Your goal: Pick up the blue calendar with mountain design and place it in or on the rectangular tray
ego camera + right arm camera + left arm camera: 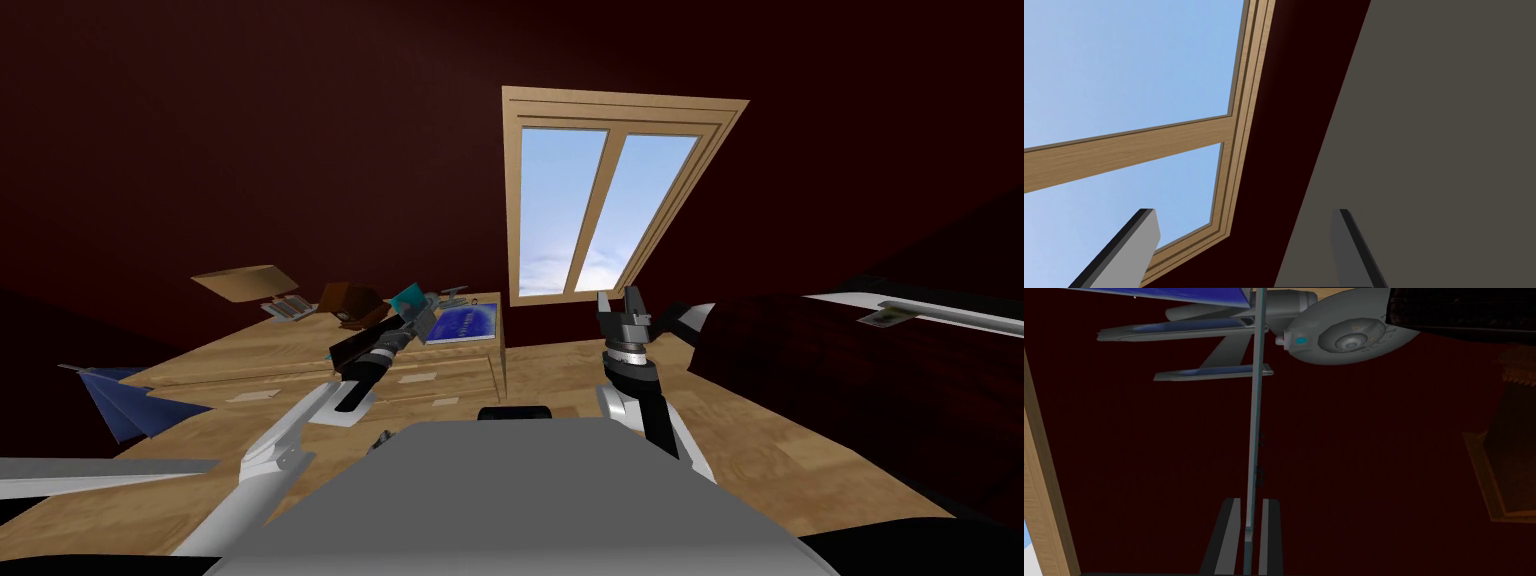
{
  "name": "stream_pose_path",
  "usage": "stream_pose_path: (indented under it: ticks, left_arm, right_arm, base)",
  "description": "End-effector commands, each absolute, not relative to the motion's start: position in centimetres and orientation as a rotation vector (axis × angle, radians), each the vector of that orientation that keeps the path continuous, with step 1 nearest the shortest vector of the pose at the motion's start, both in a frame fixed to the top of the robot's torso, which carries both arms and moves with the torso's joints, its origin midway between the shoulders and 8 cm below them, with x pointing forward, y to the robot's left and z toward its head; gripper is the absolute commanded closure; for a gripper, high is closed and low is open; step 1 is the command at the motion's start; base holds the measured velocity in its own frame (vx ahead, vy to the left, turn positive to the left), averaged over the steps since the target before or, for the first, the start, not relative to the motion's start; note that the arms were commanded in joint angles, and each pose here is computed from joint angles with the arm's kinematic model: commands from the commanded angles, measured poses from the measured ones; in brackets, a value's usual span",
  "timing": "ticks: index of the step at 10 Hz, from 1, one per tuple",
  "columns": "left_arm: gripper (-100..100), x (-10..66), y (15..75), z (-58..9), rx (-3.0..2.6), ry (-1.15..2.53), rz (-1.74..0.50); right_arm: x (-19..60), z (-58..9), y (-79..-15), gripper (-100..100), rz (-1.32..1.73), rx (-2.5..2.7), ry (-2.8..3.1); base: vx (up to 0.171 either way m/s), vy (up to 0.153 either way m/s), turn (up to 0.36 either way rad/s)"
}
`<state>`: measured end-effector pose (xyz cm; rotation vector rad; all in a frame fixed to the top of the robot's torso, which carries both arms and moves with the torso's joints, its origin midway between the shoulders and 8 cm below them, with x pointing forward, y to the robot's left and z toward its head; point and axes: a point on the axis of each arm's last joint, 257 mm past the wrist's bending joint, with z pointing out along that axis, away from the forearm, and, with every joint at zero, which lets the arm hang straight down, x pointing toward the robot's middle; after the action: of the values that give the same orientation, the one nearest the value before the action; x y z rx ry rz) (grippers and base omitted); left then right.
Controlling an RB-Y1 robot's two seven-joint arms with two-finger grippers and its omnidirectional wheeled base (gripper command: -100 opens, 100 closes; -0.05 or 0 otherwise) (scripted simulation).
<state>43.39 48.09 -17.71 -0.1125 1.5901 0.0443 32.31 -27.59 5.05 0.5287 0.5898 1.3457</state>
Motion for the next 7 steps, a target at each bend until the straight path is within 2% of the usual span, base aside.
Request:
stream_pose_path:
  ticks: [1,2,3,5,7]
  left_arm:
    - [100,43.4,48.1,-17.7,-0.112,1.590,0.044]
    - [0,43.4,48.1,-17.7,-0.112,1.590,0.045]
    - [100,43.0,48.3,-17.0,-0.108,1.587,0.040]
    - [100,42.4,48.7,-15.9,-0.101,1.583,0.032]
    - [100,41.8,48.9,-14.4,-0.087,1.578,0.024]
  right_arm:
    - [32.3,5.0,-27.6,0,1.346,0.529,0.590]
    - [32.3,5.0,-27.6,0,1.346,0.529,0.590]
    - [32.3,5.0,-27.6,0,1.346,0.529,0.590]
    - [32.3,5.0,-27.6,0,1.346,0.529,0.590]
    - [32.3,5.0,-27.6,0,1.345,0.529,0.590]
  base:
    - [0.000,0.000,0.000]
    - [0.000,0.000,0.000]
    - [-0.030,0.045,0.173]
    - [-0.044,0.100,0.255]
    - [-0.051,0.146,0.242]
